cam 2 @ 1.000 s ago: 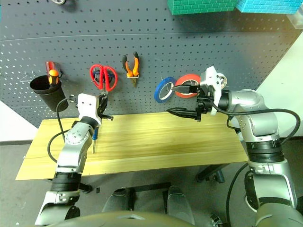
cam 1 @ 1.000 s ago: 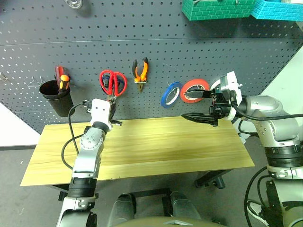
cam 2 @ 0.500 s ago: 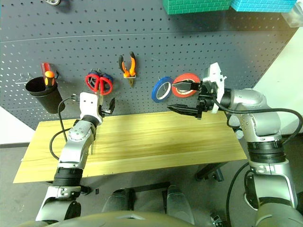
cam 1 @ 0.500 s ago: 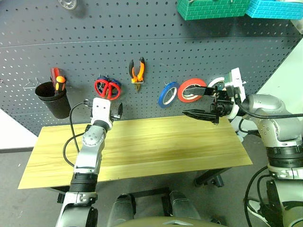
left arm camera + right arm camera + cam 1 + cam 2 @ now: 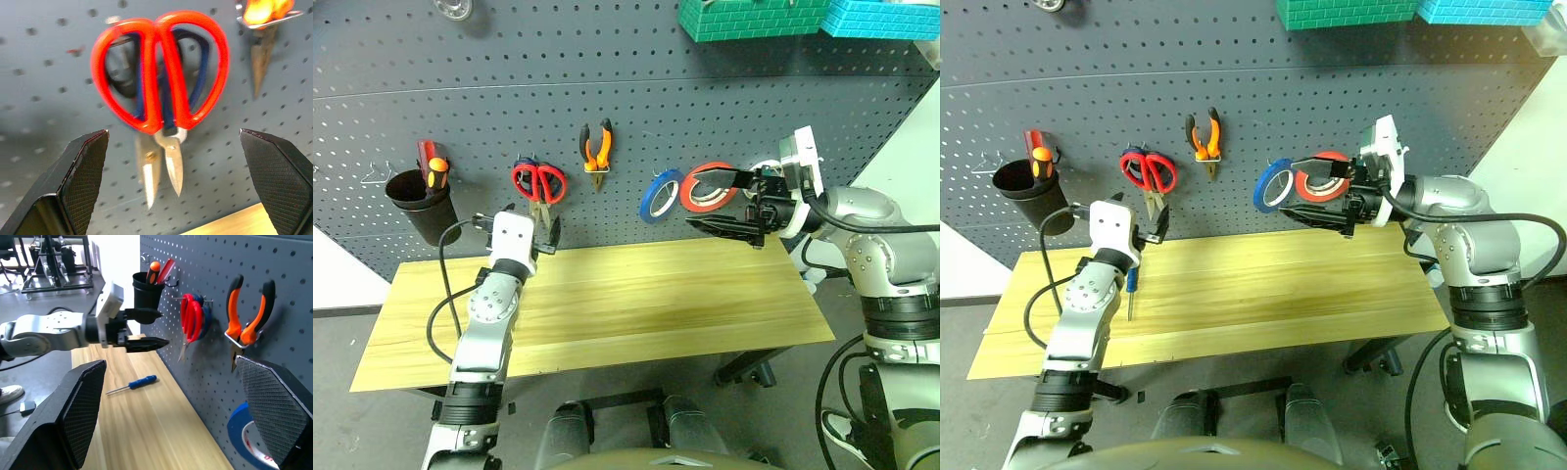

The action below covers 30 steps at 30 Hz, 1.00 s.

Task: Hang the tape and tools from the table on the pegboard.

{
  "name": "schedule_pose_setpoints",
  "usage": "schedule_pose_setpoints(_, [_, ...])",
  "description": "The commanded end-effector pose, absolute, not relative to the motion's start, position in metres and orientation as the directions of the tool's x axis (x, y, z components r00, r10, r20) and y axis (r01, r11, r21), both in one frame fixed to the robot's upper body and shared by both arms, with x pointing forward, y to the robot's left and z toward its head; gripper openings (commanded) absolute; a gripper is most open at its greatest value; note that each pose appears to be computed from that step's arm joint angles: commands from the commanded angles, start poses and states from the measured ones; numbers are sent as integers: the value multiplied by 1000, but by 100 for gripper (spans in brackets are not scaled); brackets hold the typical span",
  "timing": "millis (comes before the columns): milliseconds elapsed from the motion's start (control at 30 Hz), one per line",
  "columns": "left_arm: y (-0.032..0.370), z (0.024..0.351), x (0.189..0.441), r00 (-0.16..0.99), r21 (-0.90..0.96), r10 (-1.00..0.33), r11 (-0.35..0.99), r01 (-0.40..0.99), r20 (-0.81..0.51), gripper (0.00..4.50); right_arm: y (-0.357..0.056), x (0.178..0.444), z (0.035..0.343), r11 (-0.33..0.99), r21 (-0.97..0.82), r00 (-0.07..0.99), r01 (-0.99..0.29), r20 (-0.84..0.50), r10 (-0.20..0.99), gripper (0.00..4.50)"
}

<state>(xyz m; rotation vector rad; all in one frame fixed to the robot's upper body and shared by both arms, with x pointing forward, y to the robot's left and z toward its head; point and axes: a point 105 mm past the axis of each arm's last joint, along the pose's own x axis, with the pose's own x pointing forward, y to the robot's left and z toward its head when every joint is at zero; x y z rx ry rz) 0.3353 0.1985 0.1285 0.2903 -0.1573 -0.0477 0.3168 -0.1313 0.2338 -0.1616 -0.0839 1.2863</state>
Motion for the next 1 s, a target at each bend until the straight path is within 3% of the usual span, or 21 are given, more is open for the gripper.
schedule_pose_setpoints(33, [225, 132, 307, 987, 326, -18, 945, -35, 158, 447, -123, 307, 245, 222, -189, 228, -957, -8, 974, 450])
schedule_pose_setpoints(233, [258, 96, 269, 996, 289, 88, 954, -80, -14, 447, -106, 291, 216, 141, -38, 144, -989, -82, 986, 450])
schedule_pose_setpoints(433, [286, 58, 267, 939, 231, 252, 953, -198, -235, 447, -88, 291, 187, 126, 27, 120, -992, -155, 980, 450])
schedule_pose_setpoints(600, [295, 32, 277, 865, 212, 274, 956, -200, -421, 447, -72, 299, 169, 119, 55, 103, -991, -223, 969, 450])
schedule_pose_setpoints(1000, [296, 32, 344, 780, 149, 254, 967, -206, -572, 447, -49, 317, 151, 74, 26, 63, -997, -283, 957, 450])
